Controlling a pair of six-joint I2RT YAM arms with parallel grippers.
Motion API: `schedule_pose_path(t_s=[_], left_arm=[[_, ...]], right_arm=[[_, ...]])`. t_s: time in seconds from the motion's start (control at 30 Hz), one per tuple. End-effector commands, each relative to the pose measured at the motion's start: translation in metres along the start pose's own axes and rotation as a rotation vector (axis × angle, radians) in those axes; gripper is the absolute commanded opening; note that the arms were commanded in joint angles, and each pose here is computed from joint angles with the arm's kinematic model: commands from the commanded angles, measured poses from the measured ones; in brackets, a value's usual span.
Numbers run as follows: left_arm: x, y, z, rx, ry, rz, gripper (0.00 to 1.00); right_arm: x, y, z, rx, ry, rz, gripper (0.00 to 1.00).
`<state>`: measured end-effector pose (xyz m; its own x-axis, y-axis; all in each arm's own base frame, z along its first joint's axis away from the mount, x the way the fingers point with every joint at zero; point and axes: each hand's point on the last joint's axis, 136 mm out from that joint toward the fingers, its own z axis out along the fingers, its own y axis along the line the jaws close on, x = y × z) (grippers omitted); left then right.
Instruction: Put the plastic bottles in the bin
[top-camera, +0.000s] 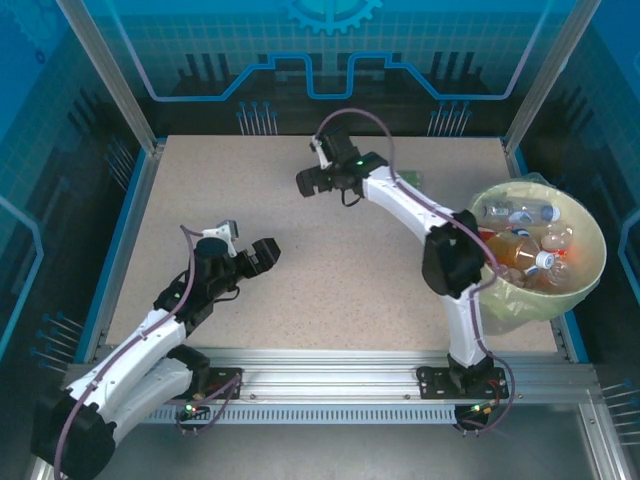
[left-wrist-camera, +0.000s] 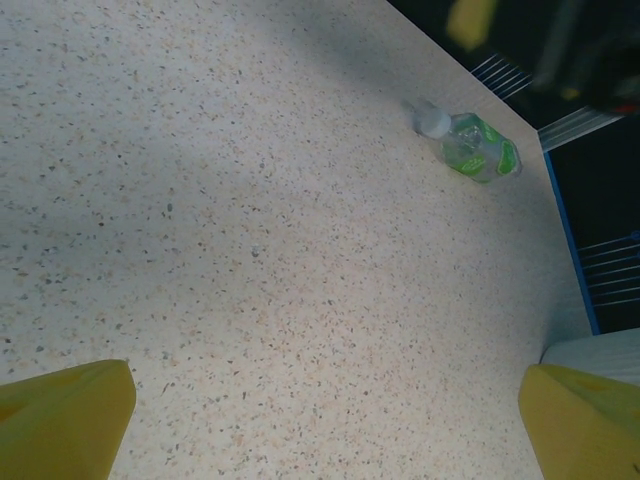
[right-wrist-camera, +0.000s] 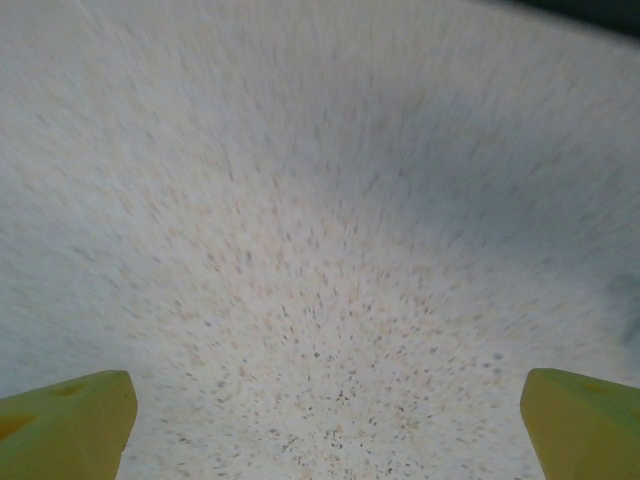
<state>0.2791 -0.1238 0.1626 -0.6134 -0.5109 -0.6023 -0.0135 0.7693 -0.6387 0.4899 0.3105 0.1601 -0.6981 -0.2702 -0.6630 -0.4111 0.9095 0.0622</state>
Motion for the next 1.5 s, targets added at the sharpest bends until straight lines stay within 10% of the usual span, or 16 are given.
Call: schedule_pose_path(t_s=[0.0,0.9,1.47], left_arm=[[0.006,0.017,-0.001,-0.059,0.009,0.028,0.99],[0.009,0.033,0.01,-0.137,0.022,0.033,0.99],[0.012,0.032,0.015,-0.138,0.045,0.033,0.99]], right_arm=[[-0.011,-0.001,0.007,-0.003,-0.01,0.019,1.0],[0.03,-0.228,0.023,0.394,0.102,0.387,1.0],[0.069,-0.177,0.031,0.183,0.284,0.302,1.0]])
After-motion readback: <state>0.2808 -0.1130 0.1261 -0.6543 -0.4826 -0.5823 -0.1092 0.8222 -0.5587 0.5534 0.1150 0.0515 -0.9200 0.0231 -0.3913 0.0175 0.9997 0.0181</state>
